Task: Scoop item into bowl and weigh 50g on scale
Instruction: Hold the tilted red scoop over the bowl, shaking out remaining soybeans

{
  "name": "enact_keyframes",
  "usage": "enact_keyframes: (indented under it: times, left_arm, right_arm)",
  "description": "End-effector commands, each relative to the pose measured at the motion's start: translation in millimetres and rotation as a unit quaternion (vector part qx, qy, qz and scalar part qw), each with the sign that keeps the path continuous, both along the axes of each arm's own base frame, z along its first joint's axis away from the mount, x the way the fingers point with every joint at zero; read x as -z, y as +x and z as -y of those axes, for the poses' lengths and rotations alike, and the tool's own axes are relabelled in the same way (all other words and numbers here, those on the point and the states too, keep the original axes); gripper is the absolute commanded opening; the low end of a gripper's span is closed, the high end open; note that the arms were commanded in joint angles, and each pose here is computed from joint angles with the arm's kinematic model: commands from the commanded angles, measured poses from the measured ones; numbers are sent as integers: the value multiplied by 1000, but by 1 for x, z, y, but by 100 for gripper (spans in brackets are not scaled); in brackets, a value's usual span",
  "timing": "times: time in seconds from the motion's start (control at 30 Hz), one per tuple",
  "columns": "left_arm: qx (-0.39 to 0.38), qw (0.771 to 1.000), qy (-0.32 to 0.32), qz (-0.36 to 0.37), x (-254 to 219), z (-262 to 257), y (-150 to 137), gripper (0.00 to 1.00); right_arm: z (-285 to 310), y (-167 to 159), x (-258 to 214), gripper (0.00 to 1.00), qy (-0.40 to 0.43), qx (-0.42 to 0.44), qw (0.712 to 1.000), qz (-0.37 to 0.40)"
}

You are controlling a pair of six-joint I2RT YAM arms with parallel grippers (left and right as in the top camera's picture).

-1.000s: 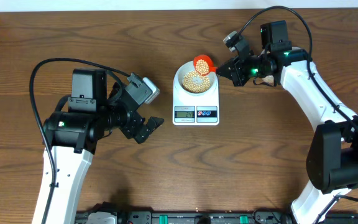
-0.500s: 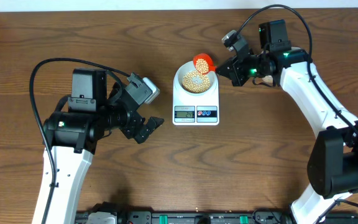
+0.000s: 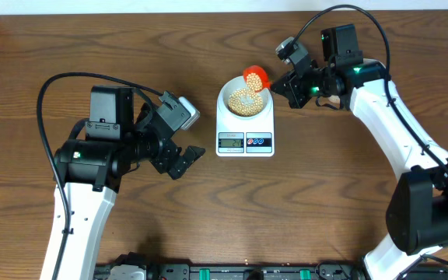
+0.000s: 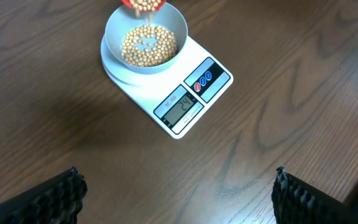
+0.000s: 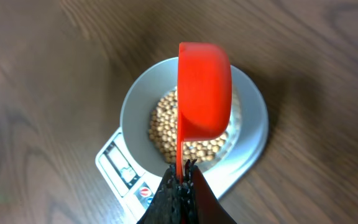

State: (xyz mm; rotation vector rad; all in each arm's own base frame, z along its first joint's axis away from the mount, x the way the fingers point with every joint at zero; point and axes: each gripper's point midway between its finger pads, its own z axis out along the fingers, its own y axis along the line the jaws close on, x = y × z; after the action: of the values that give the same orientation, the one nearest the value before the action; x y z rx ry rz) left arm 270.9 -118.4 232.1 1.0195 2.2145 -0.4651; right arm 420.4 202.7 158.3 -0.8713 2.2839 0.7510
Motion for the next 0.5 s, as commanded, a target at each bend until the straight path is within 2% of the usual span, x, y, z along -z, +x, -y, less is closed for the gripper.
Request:
enact_keyframes:
  times: [0.0,0.47]
  left_arm:
    - [0,1000,-9,10,-12,1,2,98]
    - [0,1000,-9,10,-12,1,2,98]
  right_arm:
    - [3,1,-6,1,-30,5,999,26]
    - [-8,-8,-19,1,-11,-14,999,30]
